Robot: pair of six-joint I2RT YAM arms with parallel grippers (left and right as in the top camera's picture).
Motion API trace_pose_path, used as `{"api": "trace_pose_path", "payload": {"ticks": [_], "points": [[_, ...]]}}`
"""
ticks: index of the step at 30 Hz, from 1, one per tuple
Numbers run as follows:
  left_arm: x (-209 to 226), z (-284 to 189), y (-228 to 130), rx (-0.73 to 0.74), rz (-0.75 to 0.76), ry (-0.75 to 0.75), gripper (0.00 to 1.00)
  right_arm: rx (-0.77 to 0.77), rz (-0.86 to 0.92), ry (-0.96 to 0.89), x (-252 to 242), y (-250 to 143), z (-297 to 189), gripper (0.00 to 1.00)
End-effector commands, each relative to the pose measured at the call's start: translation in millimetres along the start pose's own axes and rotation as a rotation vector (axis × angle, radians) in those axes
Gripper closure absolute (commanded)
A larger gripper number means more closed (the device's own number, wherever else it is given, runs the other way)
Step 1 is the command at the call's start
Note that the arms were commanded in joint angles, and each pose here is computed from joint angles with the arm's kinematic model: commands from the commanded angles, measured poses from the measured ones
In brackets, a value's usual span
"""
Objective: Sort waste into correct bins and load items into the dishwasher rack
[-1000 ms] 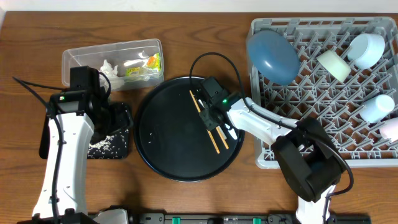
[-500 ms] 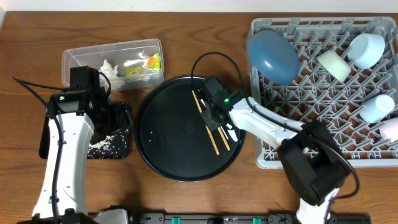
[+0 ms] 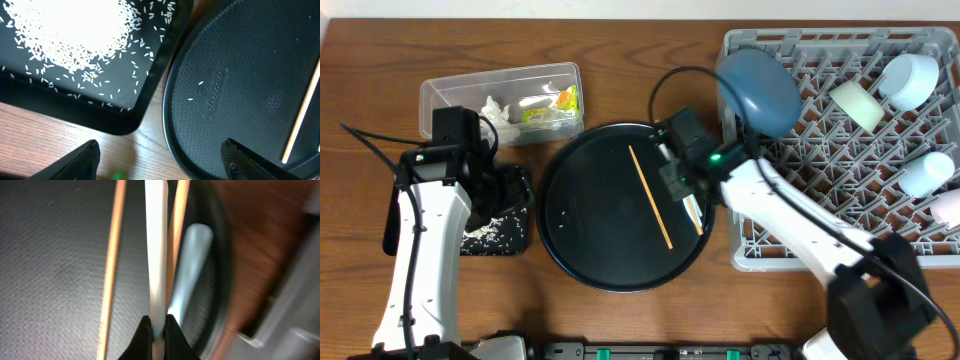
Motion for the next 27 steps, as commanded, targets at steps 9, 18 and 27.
{"api": "trace_pose_path", "payload": {"ticks": [9,18,27], "points": [[2.2,-1.3,-0.7,-0.006,-0.013,0.007,0.21,-0.031,0.275,-0.207,-118.6,-39.7,-87.1,0.99],[2.2,-1.3,-0.7,-0.006,-0.013,0.007,0.21,0.080,0.298,-0.167,-134.4,-65.5,-77.7,0.99],[2.2,-1.3,-0.7,-0.007,-0.013,0.007,0.21,0.140,0.350,-0.004,-108.4,-82.5,-51.5,0.99]]}}
Point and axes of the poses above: each gripper's point midway between its finger pads, its own z axis out along the fingers, its own x axis along the line the jaws close on, y = z × x, the point moved 8 cm from there along -z, back along the fingers, and after that the axes turned 8 degrees about -z, right-handed, at the moved point
